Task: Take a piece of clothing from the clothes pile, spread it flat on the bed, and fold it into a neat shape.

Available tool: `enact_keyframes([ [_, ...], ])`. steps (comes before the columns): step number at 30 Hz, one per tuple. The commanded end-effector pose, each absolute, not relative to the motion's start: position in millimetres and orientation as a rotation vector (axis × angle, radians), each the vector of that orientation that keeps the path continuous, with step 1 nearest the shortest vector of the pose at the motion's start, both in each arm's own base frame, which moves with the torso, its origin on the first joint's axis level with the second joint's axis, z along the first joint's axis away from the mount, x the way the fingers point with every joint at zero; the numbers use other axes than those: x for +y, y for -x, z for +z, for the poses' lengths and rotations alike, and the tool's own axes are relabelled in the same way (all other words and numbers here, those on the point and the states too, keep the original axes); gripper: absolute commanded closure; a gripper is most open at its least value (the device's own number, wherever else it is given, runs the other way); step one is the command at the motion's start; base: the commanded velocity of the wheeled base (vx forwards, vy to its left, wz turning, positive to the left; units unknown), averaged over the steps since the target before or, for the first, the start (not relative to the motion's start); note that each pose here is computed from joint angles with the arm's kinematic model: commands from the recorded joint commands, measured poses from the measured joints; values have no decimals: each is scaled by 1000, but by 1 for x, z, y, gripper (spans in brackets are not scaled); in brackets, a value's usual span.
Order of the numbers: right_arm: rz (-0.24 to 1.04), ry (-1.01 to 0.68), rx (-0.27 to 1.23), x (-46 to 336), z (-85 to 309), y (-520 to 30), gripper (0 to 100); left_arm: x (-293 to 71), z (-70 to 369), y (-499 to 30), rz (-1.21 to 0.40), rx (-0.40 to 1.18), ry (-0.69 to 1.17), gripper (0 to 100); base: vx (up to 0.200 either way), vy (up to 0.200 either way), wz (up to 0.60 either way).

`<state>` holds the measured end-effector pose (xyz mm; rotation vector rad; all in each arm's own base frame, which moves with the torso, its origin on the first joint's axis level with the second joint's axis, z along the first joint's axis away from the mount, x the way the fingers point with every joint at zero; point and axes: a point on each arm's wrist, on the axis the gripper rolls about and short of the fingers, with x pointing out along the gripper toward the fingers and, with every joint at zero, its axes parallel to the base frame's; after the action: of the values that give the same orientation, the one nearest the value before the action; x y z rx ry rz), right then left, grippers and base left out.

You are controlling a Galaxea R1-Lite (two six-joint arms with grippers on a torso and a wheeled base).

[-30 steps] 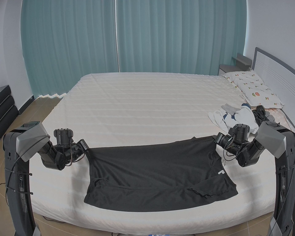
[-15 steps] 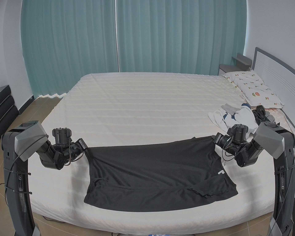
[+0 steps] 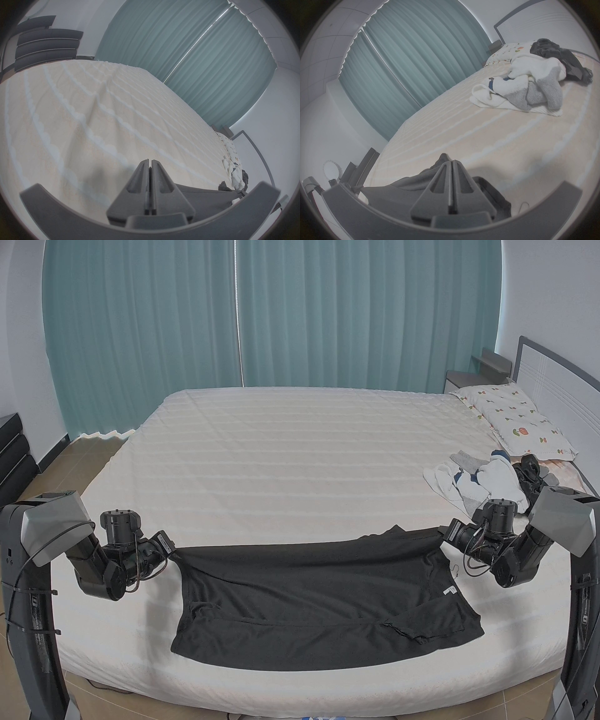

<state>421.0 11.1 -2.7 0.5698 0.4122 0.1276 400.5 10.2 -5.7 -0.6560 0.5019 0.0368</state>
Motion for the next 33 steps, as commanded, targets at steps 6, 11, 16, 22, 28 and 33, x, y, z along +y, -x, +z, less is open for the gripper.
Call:
enact_keyframes([
  [6, 134, -581, 457, -4, -1, -396, 100, 9, -4, -384, 27, 517, 649, 100, 0, 0, 0],
  [11, 152, -591, 502, -5, -8, -379, 100, 8, -12, -369, 18, 554, 591, 100, 0, 0, 0],
  [16, 156, -576, 538, -9, -14, -368, 100, 8, -17, -357, 17, 567, 574, 100, 0, 0, 0],
  [22, 162, -517, 593, -9, -25, -354, 100, 7, -26, -339, -2, 614, 523, 100, 0, 0, 0],
  [28, 193, -480, 646, -13, -35, -341, 100, 6, -37, -324, -26, 645, 457, 100, 0, 0, 0],
  [33, 208, -422, 685, -13, -44, -331, 100, 6, -48, -320, -25, 680, 441, 100, 0, 0, 0],
])
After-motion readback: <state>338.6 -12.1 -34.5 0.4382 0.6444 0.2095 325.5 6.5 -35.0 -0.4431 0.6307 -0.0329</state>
